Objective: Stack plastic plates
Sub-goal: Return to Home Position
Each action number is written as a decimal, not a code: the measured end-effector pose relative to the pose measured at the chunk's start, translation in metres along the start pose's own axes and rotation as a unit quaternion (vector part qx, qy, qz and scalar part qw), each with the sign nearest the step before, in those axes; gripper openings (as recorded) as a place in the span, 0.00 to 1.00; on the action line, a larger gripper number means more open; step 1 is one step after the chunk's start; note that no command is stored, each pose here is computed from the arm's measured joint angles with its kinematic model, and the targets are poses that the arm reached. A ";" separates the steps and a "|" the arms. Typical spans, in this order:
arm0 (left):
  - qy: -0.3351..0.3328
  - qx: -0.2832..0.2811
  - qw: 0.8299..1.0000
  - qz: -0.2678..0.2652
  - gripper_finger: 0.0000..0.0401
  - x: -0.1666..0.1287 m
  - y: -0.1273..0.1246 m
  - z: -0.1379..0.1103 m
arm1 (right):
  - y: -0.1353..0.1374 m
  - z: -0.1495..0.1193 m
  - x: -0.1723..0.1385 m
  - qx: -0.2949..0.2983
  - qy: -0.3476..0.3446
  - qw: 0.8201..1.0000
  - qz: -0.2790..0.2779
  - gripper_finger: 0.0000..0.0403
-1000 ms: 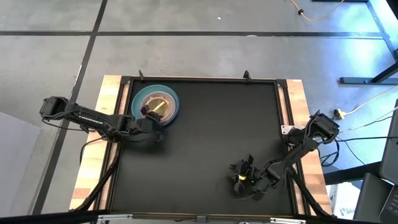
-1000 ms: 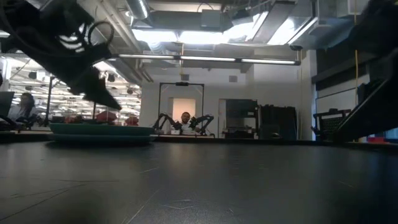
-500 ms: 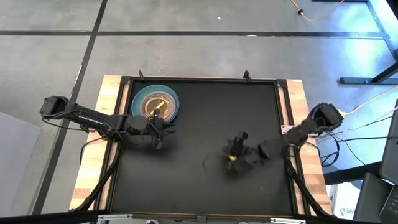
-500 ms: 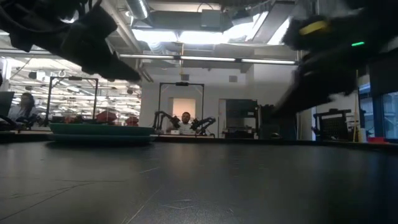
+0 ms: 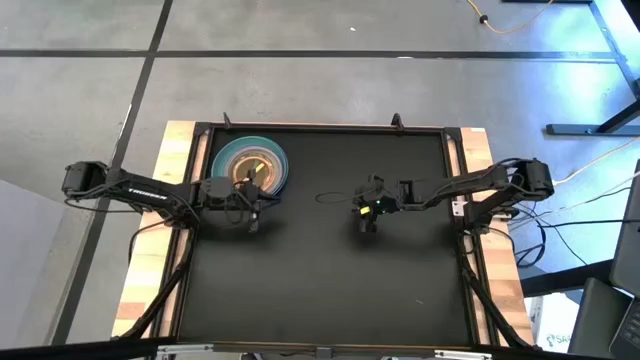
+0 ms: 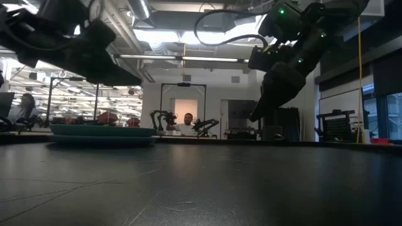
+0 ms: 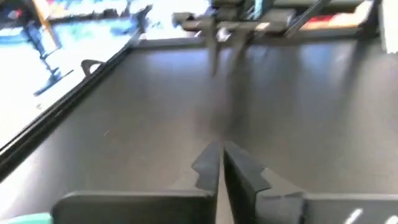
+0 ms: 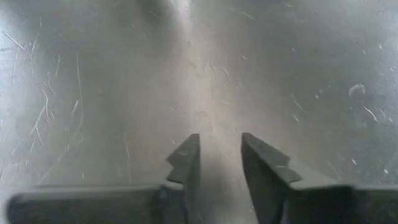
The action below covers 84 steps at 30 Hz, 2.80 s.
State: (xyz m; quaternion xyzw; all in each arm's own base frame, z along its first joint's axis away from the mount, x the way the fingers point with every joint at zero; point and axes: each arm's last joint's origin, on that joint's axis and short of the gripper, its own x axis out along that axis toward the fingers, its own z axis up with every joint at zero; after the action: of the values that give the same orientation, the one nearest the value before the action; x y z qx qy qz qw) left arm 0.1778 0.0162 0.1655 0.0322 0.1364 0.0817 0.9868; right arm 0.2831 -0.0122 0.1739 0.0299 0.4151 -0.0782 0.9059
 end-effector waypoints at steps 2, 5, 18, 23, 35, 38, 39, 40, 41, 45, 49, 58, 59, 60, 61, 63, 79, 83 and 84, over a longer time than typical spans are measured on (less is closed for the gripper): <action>-0.030 -0.006 0.999 -0.014 0.01 -0.006 0.001 -0.003 | -0.004 0.001 -0.006 0.003 -0.004 1.000 0.008 0.20; -0.053 -0.030 0.998 -0.003 0.01 -0.014 0.004 -0.008 | -0.005 -0.002 -0.018 0.001 -0.026 1.000 0.016 0.12; -0.092 -0.068 0.993 0.012 0.04 -0.041 0.006 -0.017 | -0.014 -0.047 -0.078 0.051 -0.193 0.979 0.032 0.01; -0.119 -0.074 0.989 -0.046 0.04 -0.047 0.004 -0.012 | -0.016 -0.066 -0.092 0.049 -0.256 0.964 0.052 0.02; -0.125 -0.100 0.986 -0.043 0.04 -0.055 0.005 -0.012 | -0.019 -0.105 -0.110 0.058 -0.345 0.932 0.093 0.02; -0.115 -0.102 0.988 -0.030 0.04 -0.058 0.006 -0.015 | -0.020 -0.116 -0.112 0.064 -0.355 0.927 0.101 0.02; -0.112 -0.102 0.988 -0.028 0.04 -0.059 0.006 -0.015 | -0.020 -0.119 -0.113 0.066 -0.356 0.927 0.102 0.02; -0.113 -0.102 0.988 -0.028 0.04 -0.060 0.006 -0.015 | -0.021 -0.122 -0.113 0.067 -0.356 0.926 0.102 0.02; -0.117 -0.102 0.987 -0.028 0.04 -0.061 0.006 -0.015 | -0.021 -0.126 -0.113 0.068 -0.355 0.927 0.102 0.02; -0.128 -0.106 0.986 -0.023 0.04 -0.065 0.007 -0.014 | -0.022 -0.137 -0.113 0.069 -0.375 0.919 0.105 0.02; -0.126 -0.092 0.988 -0.014 0.04 -0.070 0.007 -0.017 | -0.023 -0.144 -0.113 0.072 -0.405 0.906 0.105 0.02; -0.139 -0.101 0.985 -0.022 0.04 -0.080 0.008 -0.018 | -0.023 -0.144 -0.115 0.087 -0.412 0.900 0.107 0.02; -0.133 -0.102 0.986 -0.022 0.04 -0.080 0.007 -0.019 | -0.023 -0.144 -0.115 0.087 -0.413 0.900 0.107 0.02; -0.129 -0.102 0.986 -0.022 0.04 -0.080 0.007 -0.019 | -0.023 -0.144 -0.116 0.087 -0.415 0.900 0.105 0.02; -0.130 -0.104 0.986 -0.022 0.04 -0.080 0.007 -0.019 | -0.024 -0.144 -0.116 0.087 -0.416 0.900 0.102 0.02; -0.130 -0.106 0.986 -0.018 0.04 -0.080 0.008 -0.019 | -0.024 -0.144 -0.115 0.089 -0.416 0.900 0.095 0.02; -0.136 -0.131 0.982 -0.001 0.04 -0.078 0.009 -0.019 | -0.024 -0.144 -0.115 0.091 -0.414 0.900 0.100 0.02; -0.136 -0.131 0.982 -0.001 0.04 -0.078 0.009 -0.019 | -0.024 -0.144 -0.115 0.091 -0.414 0.900 0.100 0.02; -0.136 -0.131 0.982 -0.001 0.04 -0.078 0.009 -0.019 | -0.024 -0.144 -0.115 0.091 -0.414 0.900 0.100 0.02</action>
State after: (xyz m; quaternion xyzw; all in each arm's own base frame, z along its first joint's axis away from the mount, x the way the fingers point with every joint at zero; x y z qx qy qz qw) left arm 0.0966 0.0122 0.1683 -0.0866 -0.0113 0.0927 0.9919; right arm 0.0976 -0.0050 0.1671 0.1188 -0.0112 -0.0298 0.9924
